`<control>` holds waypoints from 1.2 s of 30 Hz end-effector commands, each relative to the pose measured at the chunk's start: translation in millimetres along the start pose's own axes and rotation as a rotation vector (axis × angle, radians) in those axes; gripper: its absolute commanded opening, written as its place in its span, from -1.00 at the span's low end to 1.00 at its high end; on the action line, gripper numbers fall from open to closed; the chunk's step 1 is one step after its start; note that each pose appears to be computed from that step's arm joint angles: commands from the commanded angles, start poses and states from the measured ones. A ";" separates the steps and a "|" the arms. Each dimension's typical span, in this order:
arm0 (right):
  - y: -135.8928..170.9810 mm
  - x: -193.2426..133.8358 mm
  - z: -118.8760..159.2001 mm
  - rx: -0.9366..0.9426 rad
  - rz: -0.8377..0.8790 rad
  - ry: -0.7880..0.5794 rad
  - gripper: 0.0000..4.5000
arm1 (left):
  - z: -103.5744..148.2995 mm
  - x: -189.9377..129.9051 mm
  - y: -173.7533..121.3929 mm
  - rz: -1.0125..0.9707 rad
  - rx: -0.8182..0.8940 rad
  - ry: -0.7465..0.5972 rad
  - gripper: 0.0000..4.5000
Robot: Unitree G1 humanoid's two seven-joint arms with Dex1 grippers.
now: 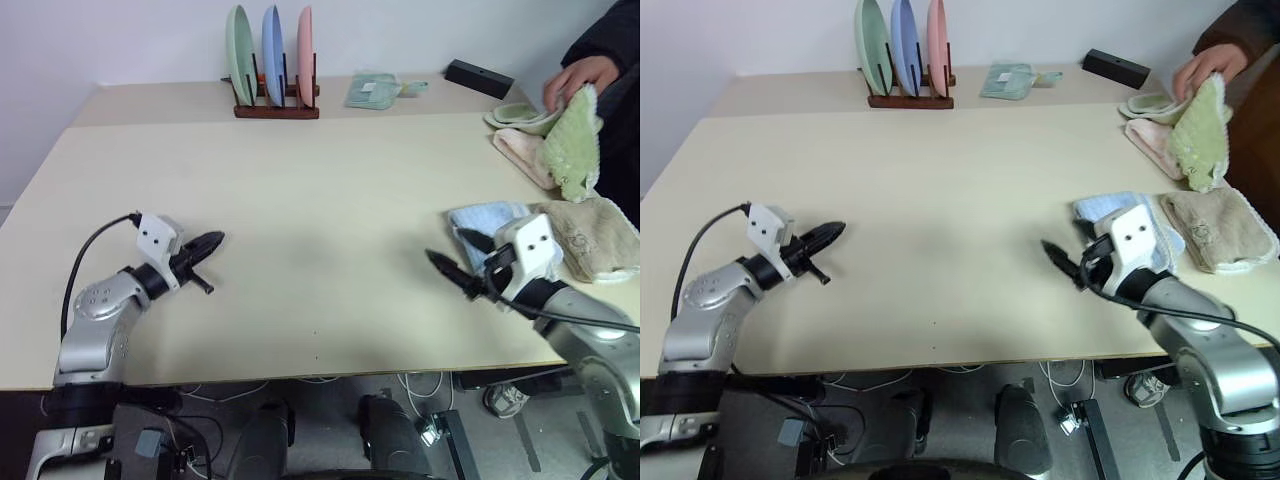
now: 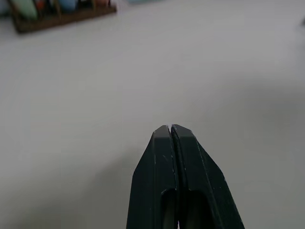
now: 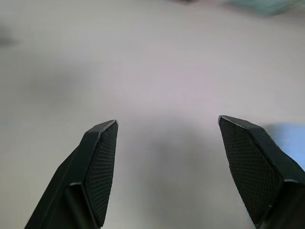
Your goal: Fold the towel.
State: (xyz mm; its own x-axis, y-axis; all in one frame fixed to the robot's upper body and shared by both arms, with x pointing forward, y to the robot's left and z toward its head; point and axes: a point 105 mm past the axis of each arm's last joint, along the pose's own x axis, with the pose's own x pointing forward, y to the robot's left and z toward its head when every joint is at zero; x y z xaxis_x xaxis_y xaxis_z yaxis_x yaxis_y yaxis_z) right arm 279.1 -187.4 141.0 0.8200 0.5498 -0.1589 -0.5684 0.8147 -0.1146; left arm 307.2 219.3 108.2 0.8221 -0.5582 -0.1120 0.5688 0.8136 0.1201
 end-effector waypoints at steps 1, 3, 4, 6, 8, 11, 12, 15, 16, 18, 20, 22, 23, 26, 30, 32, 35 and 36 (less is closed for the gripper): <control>-9.2 5.4 5.3 -0.074 0.031 -0.022 0.52 | 6.1 -3.2 6.2 0.079 -0.009 -0.014 -1.00; -25.4 1.6 13.2 -0.007 -0.022 -0.061 0.52 | 12.9 -12.8 3.6 0.118 0.019 -0.049 -1.00; -29.9 0.4 14.6 -0.021 -0.029 -0.061 0.52 | 13.0 -15.3 4.2 0.140 0.004 -0.043 -1.00; -25.7 -1.6 12.5 -0.050 0.000 -0.041 0.52 | 11.3 -22.9 3.5 0.160 -0.007 -0.021 -1.00; -30.7 1.5 21.1 -0.080 0.012 -0.051 0.52 | 24.3 -22.2 0.9 0.145 0.034 -0.036 -1.00; -40.3 7.1 26.2 -0.088 -0.008 -0.066 0.52 | 37.5 -17.5 1.5 0.161 0.039 -0.069 -1.00; -40.6 7.9 26.4 -0.092 -0.007 -0.066 0.52 | 39.5 -16.7 0.2 0.161 0.039 -0.072 -1.00; -32.6 10.9 24.0 -0.099 0.007 -0.072 0.52 | 42.5 -11.8 -10.1 0.114 0.086 -0.058 -1.00; -31.1 11.7 23.3 -0.099 0.008 -0.074 0.52 | 43.2 -11.0 -9.8 0.114 0.094 -0.055 -1.00; -30.0 13.2 21.2 -0.105 0.009 -0.073 0.52 | 45.6 -9.7 -5.9 0.126 0.088 -0.063 -1.00; -31.7 15.3 20.3 -0.113 0.007 -0.072 0.52 | 48.1 -7.3 -4.0 0.125 0.095 -0.067 -1.00; -35.1 16.9 21.1 -0.120 0.002 -0.073 0.52 | 50.4 -5.1 -2.5 0.123 0.104 -0.069 -1.00; -37.0 17.4 21.3 -0.124 -0.001 -0.074 0.52 | 51.0 -4.0 -1.5 0.126 0.108 -0.070 -1.00; -40.5 18.1 17.9 -0.136 -0.009 -0.066 0.52 | 49.5 -0.5 0.9 0.132 0.115 -0.068 -1.00; -47.4 18.0 18.6 -0.147 -0.016 -0.067 0.52 | 50.3 5.7 -2.0 0.124 0.119 -0.071 -1.00; -52.9 18.1 18.6 -0.154 -0.027 -0.064 0.52 | 52.4 8.4 -1.8 0.123 0.125 -0.075 -1.00; -59.8 16.7 17.8 -0.164 -0.035 -0.057 0.52 | 56.3 13.9 -3.5 0.125 0.117 -0.088 -1.00; -60.1 16.5 17.1 -0.168 -0.034 -0.051 0.52 | 56.5 15.7 -4.4 0.120 0.114 -0.091 -1.00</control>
State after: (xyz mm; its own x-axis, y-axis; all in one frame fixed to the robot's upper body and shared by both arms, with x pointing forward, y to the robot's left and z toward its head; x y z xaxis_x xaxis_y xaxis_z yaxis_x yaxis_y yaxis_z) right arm 327.4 -220.1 149.4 0.8322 0.5376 -0.1356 -0.5540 0.7963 -0.2428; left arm 318.5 200.0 154.6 0.8808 -0.4729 -0.0238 0.4658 0.8562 0.2235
